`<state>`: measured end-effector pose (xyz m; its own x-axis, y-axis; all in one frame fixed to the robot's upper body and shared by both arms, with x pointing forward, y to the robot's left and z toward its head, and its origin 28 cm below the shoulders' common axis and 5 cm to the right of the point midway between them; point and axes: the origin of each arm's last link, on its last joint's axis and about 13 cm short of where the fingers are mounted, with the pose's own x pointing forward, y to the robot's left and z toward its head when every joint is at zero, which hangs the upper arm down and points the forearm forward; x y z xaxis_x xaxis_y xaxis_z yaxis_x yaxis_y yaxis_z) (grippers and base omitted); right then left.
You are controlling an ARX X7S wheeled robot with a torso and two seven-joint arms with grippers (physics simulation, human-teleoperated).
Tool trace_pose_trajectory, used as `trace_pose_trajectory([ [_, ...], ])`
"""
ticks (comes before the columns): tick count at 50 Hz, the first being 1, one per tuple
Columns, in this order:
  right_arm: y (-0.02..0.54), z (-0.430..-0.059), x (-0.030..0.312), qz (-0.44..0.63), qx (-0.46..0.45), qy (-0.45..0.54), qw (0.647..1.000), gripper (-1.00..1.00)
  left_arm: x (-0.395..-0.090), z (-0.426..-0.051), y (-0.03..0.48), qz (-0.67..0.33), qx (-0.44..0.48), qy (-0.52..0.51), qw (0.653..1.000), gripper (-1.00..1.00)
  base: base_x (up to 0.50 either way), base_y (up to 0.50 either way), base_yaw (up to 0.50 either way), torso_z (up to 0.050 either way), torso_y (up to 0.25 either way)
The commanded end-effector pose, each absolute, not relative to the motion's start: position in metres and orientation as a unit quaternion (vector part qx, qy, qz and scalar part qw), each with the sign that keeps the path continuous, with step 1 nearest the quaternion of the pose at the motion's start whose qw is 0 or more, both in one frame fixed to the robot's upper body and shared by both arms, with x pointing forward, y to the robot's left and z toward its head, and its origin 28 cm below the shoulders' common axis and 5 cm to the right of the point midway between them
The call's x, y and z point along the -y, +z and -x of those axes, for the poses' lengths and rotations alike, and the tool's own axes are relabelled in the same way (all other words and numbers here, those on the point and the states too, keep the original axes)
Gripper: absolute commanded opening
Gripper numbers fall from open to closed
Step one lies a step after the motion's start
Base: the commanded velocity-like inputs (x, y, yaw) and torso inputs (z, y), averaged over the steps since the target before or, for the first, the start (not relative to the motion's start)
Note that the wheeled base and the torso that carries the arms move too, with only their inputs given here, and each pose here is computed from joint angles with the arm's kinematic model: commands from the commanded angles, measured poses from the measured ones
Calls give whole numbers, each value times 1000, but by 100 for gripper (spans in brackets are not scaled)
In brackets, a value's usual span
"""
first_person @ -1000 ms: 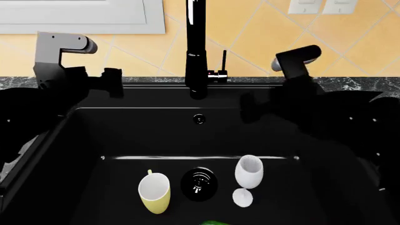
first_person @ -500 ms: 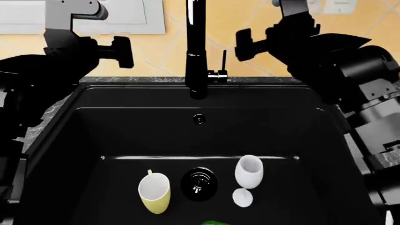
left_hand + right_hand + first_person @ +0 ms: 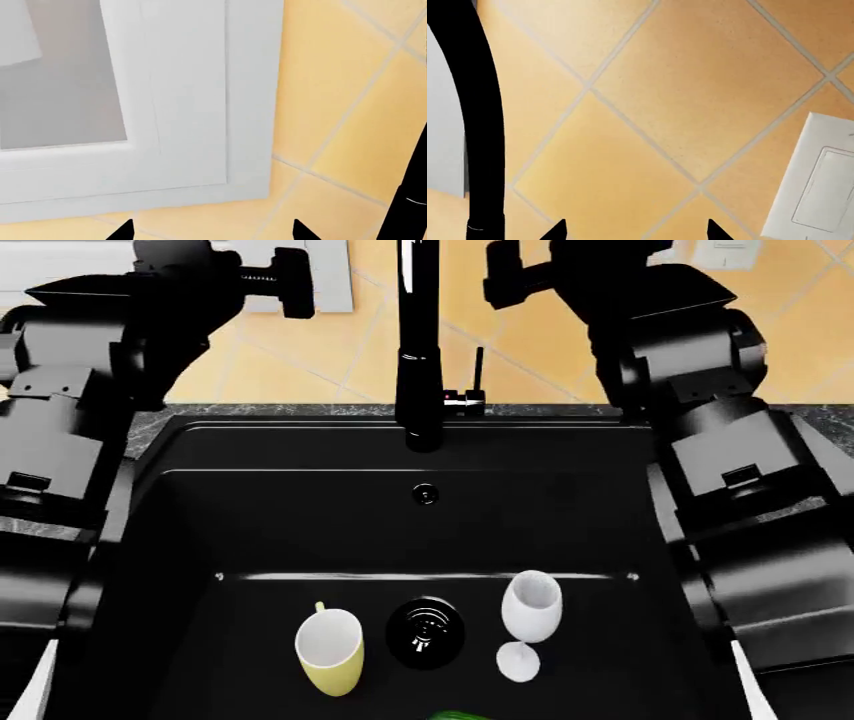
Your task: Pick the cup and wine glass and place them in the sink. Then turn on the water.
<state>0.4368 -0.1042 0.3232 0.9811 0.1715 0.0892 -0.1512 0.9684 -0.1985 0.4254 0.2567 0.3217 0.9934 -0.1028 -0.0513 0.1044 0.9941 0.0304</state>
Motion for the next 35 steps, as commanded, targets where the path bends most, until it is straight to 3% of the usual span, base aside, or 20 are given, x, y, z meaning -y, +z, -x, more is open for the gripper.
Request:
trace_pose_trajectory([
  [1,327,-438,86,89,72,95,989,100,-249,-429,332,-34,-24,-51,998,100,0,0,0,0,0],
  [14,343,-435,69,80,91,99,988,100,-248,-428,341,-44,-19,-55,997,100,0,0,0,0,0],
  [35,338,-435,69,76,80,67,992,100,-250,-427,346,-34,-5,-44,998,100,0,0,0,0,0],
])
